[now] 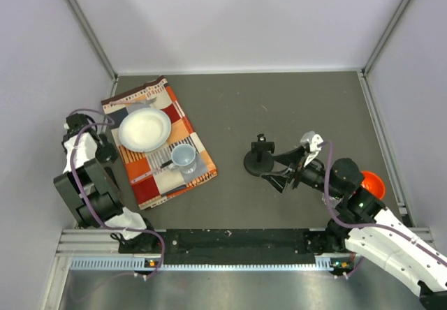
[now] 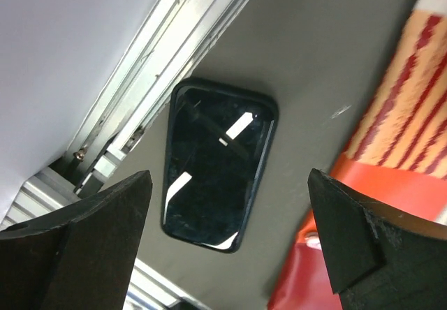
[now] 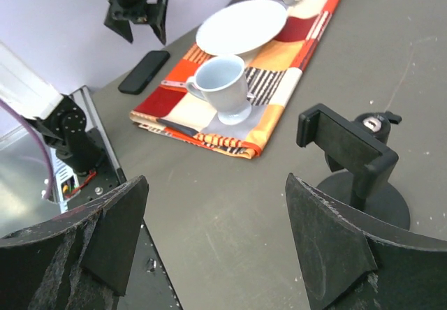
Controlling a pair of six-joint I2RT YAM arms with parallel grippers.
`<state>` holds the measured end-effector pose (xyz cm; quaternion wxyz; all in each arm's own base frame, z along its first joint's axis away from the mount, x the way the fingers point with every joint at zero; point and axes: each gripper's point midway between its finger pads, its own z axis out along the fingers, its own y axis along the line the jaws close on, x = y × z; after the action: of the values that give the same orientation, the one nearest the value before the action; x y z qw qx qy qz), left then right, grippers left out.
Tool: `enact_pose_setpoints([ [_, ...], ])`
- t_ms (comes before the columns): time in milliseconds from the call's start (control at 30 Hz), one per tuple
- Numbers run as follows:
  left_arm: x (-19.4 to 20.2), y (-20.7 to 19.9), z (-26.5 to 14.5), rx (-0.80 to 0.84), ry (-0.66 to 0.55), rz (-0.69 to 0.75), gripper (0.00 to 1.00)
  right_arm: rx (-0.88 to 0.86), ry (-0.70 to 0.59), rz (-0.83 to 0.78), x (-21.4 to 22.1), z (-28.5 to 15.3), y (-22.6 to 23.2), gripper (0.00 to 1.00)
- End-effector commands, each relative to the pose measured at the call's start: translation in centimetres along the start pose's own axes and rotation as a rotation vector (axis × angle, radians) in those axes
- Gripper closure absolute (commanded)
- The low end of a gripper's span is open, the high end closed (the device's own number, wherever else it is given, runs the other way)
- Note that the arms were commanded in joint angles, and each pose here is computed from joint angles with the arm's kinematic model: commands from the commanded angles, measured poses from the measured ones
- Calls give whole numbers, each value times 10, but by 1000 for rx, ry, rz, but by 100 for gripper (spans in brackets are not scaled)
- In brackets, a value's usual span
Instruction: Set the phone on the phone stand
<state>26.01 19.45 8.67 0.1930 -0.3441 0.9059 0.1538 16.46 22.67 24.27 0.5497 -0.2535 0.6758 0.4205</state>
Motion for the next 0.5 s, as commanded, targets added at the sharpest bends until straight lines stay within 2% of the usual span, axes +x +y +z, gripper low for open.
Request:
enact_pose_setpoints([
  [0, 17, 6, 10, 71, 64, 163, 1, -80, -87, -42, -25, -5, 18, 20],
  [67, 20, 3, 15, 140, 72, 109, 1, -92, -84, -41, -22, -6, 19, 20],
  [133, 20, 9, 18, 139, 88, 97, 1, -102, -74, -38, -19, -6, 21, 20],
  [467, 42, 9, 35, 169, 208, 119, 1, -80, -67, -40, -14, -5, 15, 20],
])
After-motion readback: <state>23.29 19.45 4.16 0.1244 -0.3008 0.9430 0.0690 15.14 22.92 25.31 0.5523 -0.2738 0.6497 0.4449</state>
